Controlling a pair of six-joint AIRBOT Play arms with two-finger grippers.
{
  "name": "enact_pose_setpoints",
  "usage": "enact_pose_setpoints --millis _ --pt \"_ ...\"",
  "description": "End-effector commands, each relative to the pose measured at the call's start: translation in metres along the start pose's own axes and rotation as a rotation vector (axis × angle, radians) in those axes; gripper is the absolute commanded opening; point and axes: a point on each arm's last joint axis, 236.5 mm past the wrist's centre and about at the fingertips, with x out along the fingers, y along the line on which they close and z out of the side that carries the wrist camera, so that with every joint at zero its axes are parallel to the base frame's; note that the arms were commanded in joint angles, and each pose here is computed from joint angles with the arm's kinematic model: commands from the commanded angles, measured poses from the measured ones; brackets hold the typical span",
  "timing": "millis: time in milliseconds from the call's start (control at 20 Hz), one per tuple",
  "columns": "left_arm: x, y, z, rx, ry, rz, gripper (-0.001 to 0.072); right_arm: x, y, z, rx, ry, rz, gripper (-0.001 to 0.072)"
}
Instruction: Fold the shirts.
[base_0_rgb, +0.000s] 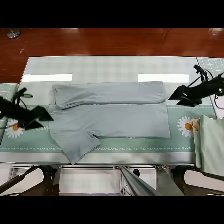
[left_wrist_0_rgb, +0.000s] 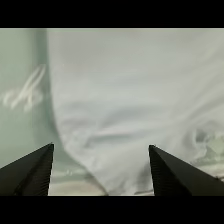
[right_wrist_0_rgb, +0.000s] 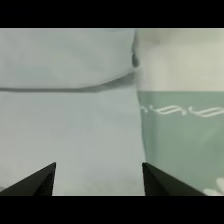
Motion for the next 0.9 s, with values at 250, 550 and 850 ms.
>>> enact_pose_setpoints --millis 250,550,850 --pt "0.053 0.007 -0.062 -0.225 0.005 -0.203 0.0701 0.035 0.041 -0.071 -0.005 -0.068 0.148 0.0620" --pt "0.072 -0.016 -0.050 -0.227 -0.103 -0.349 0.0700 0.026 0.030 -0.059 0.057 -0.113 0.151 0.0620" --pt "0.067 -0.039 -0.055 -0.097 -0.091 -0.421 0.0021 0.001 -0.087 -0.111 0.322 0.018 -0.121 0.0620"
